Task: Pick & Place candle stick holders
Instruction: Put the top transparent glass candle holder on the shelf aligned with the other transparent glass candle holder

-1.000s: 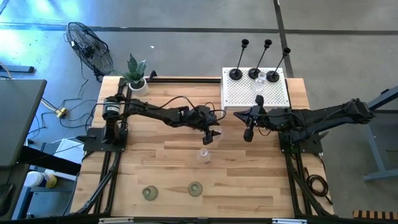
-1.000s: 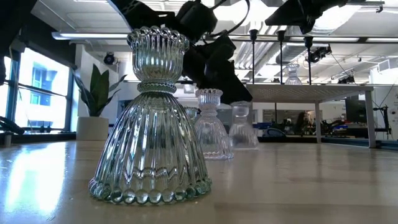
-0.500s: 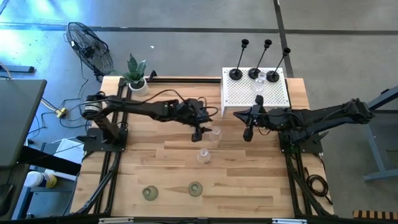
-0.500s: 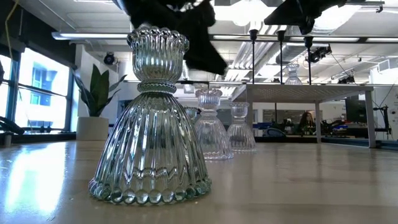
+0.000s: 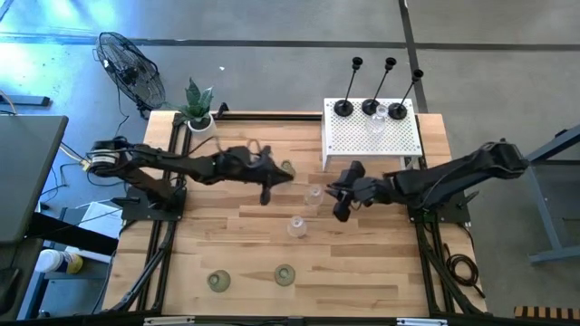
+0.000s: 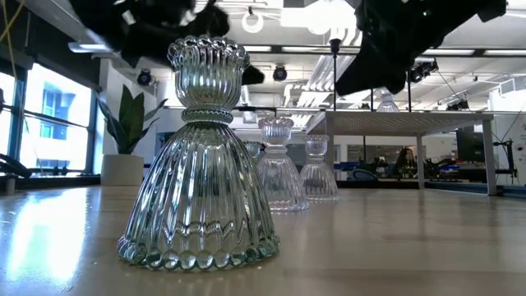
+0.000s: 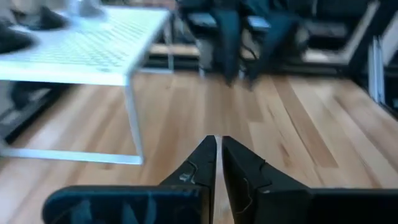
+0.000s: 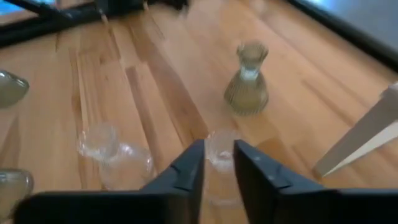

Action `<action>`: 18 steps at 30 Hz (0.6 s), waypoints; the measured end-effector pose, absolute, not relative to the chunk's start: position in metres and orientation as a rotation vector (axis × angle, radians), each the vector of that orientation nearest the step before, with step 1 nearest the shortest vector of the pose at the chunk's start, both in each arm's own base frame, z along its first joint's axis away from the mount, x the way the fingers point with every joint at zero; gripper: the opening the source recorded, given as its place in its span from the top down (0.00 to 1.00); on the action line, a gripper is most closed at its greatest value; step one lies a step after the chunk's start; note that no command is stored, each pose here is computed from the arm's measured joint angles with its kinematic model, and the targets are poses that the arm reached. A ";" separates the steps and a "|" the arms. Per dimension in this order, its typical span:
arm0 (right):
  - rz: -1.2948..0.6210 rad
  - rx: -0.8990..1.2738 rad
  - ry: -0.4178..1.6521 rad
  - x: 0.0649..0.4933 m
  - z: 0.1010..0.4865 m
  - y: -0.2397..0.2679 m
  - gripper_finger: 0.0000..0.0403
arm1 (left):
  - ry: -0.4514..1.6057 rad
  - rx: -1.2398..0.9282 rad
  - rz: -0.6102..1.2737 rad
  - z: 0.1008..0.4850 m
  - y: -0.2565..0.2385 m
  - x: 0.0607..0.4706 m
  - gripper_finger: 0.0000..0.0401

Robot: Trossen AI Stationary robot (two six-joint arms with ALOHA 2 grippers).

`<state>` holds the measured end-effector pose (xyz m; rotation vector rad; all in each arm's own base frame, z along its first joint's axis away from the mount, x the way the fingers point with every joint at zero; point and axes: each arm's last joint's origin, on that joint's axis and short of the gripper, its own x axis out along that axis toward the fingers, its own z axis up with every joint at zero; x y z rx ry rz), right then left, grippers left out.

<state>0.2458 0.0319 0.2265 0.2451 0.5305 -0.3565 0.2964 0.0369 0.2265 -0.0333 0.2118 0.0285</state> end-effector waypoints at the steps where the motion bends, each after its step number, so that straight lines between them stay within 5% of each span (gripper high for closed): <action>1: -0.362 0.251 0.542 0.248 0.223 0.033 0.75 | 0.189 -0.043 0.037 0.223 0.040 0.289 0.95; 11: -0.445 0.232 0.590 0.271 0.186 0.039 0.33 | 0.109 -0.085 0.104 0.201 0.063 0.249 0.99; 18: -0.550 0.205 0.606 0.277 0.168 0.038 0.20 | 0.129 -0.079 0.097 0.198 0.063 0.248 1.00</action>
